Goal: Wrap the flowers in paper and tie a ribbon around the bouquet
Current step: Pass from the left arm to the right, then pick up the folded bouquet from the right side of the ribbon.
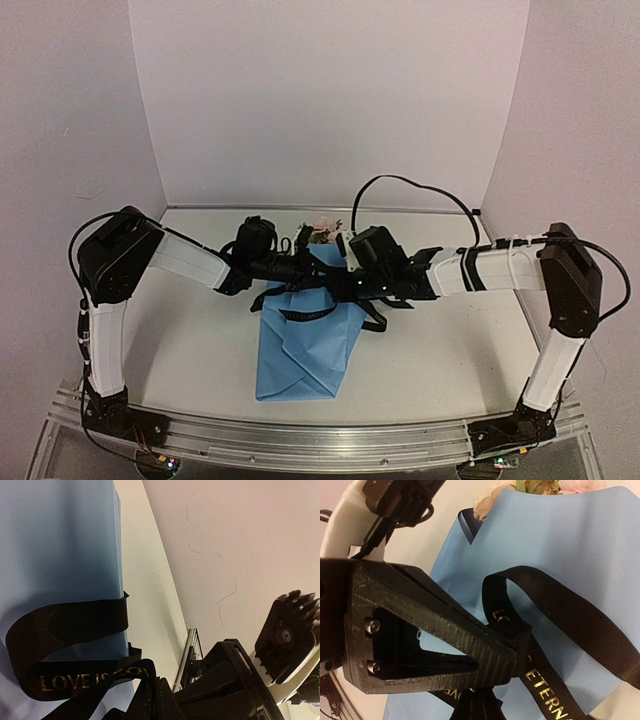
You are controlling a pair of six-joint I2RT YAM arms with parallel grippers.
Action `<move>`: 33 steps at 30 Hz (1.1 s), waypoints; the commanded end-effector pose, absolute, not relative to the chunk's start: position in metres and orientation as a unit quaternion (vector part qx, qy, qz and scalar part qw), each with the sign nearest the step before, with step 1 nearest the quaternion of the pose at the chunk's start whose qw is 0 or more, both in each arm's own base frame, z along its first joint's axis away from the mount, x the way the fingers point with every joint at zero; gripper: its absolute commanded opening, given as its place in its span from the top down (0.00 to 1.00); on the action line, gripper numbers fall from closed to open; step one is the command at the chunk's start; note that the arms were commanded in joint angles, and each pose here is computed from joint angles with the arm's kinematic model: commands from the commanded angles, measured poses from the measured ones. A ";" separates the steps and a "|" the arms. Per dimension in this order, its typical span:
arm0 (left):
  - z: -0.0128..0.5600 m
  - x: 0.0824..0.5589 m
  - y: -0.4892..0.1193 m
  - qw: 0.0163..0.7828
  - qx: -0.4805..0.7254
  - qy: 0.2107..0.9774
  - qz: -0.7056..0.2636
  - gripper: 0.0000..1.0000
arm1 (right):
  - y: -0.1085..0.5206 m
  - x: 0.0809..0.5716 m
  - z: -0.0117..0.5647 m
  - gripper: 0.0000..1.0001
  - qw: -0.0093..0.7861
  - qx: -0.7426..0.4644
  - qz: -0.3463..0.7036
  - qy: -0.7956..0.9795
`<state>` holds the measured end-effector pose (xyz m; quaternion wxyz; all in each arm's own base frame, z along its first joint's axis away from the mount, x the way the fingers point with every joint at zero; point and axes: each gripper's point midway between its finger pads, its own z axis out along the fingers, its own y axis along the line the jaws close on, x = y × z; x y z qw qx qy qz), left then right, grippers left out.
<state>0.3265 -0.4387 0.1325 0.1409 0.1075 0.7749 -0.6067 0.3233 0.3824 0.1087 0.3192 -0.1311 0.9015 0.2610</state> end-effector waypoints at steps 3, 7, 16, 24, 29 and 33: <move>0.149 0.341 -0.440 0.166 0.114 0.767 -0.609 0.84 | 0.352 0.323 0.124 1.00 0.332 -0.092 0.205 0.916; 0.154 0.346 -0.438 0.180 0.110 0.769 -0.603 0.77 | 0.340 0.323 0.110 1.00 0.322 -0.070 0.177 0.927; 0.160 0.361 -0.426 0.202 0.100 0.781 -0.582 0.69 | 0.350 0.331 0.113 1.00 0.320 -0.070 0.178 0.928; 0.156 0.374 -0.419 0.225 0.120 0.816 -0.519 0.64 | 0.355 0.335 0.096 1.00 0.302 -0.072 0.176 0.934; 0.146 0.385 -0.413 0.240 0.163 0.847 -0.445 0.63 | 0.358 0.335 0.092 1.00 0.299 -0.071 0.178 0.935; 0.134 0.386 -0.410 0.232 0.215 0.863 -0.393 0.63 | 0.359 0.336 0.091 1.00 0.299 -0.069 0.180 0.935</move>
